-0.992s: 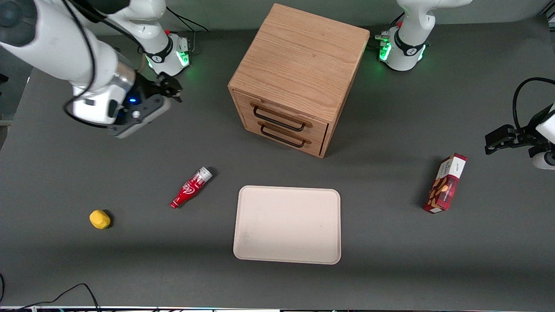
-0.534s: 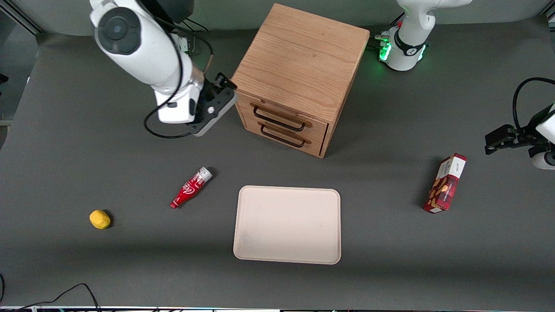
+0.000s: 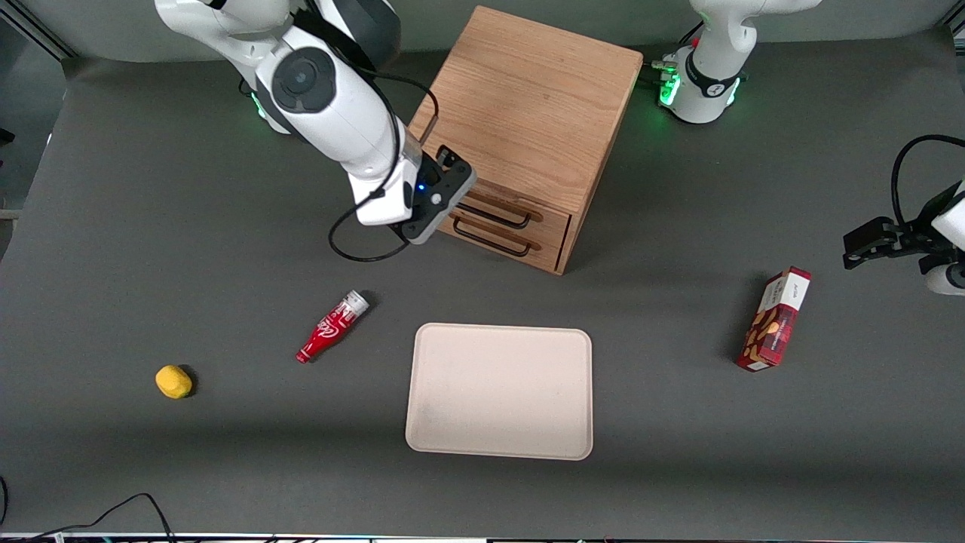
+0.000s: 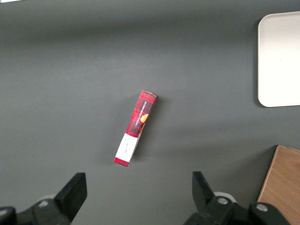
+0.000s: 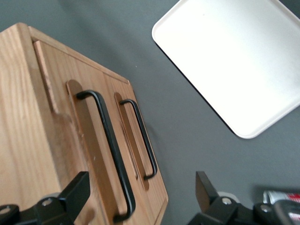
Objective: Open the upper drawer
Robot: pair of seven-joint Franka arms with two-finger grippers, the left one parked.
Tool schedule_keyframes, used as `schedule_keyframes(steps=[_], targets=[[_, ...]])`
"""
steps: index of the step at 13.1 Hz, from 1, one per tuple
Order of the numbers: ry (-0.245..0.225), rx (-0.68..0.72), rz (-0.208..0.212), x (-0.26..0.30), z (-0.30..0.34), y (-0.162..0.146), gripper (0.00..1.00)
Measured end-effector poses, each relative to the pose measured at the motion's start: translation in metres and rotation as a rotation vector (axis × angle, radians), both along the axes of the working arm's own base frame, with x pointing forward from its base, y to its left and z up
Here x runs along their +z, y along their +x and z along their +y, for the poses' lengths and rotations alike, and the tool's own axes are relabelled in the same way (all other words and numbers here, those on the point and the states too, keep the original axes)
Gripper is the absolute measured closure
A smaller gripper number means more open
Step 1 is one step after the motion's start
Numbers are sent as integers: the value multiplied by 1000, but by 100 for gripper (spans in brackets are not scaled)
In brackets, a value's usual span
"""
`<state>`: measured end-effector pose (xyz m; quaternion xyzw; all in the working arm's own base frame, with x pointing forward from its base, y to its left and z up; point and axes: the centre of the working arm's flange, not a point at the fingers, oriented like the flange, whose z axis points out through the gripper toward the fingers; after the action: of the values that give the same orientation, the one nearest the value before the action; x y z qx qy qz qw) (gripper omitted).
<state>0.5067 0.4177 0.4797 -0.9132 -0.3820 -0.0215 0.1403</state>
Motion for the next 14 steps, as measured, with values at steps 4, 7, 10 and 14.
schedule_keyframes(steps=[4, 7, 10, 14], targets=[[32, -5, -3, -50, 9, 6, 0], [44, 5, -5, -71, 17, -4, 0], [46, 6, -6, -71, 17, -4, 0], [48, 11, -3, -68, 21, -9, 0]])
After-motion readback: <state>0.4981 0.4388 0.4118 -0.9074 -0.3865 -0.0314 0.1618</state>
